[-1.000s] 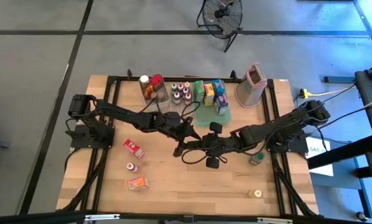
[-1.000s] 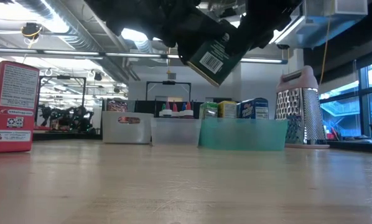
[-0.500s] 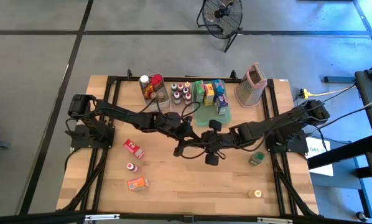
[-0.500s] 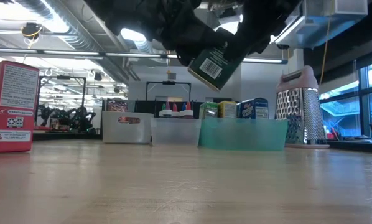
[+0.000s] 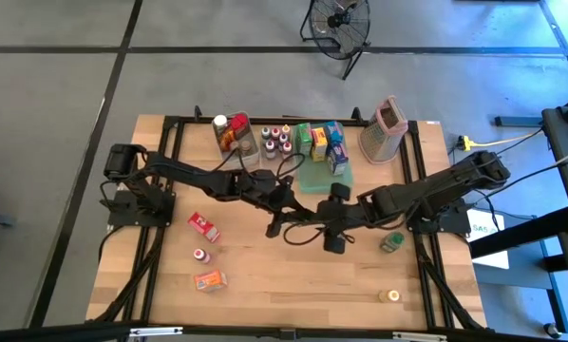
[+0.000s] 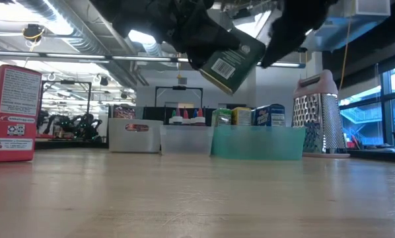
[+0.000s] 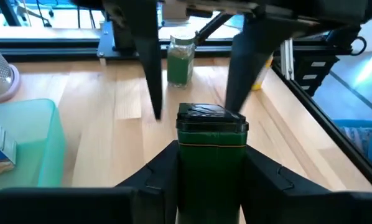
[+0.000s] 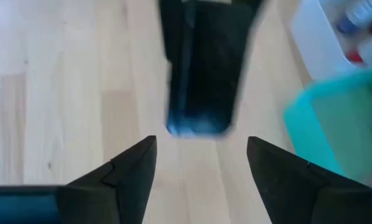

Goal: Pick & Place Kitchen Items
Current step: Put the black seasoning can into the gray bin

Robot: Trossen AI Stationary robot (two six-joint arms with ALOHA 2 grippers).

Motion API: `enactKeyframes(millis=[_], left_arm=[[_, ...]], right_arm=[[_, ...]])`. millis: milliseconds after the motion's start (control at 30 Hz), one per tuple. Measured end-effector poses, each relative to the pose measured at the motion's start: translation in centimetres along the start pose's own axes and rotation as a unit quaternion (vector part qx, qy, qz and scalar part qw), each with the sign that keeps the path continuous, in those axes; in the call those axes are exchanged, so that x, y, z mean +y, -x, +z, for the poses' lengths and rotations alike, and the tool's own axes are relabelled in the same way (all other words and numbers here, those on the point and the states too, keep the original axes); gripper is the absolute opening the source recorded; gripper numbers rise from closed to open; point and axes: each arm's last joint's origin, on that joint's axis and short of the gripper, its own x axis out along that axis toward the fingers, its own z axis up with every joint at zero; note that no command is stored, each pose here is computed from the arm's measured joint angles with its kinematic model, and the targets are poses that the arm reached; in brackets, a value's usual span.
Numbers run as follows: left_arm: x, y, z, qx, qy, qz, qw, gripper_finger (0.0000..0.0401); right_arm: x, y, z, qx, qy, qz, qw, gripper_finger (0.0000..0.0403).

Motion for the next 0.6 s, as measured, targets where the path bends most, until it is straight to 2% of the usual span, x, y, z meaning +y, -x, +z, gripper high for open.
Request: enactKeyframes(millis=[167,267,367,600], left_arm=[[0.1,0.8,0.7,-0.007,0.0,0.003,1.0,0.0118],[0.4,2.1,1.1,0.007,0.004,0.044,0.999,0.0118],[0.5,3.7,1.8,0.002,-0.011,0.09,0.996,0.0117],[1.4,9.3,3.4,-0.059,-0.055,0.141,0.987,0.0122]], right_arm=[[-0.2,1.9,-1.1,0.054,-0.036,-0.047,0.997,0.0256],[0.1,2.5,-1.7,0.054,-0.037,-0.069,0.995,0.0254],[0.8,2.8,-2.1,0.04,-0.024,-0.088,0.995,0.0254],[2.2,3.3,-2.7,0.013,0.02,-0.104,0.994,0.0254]])
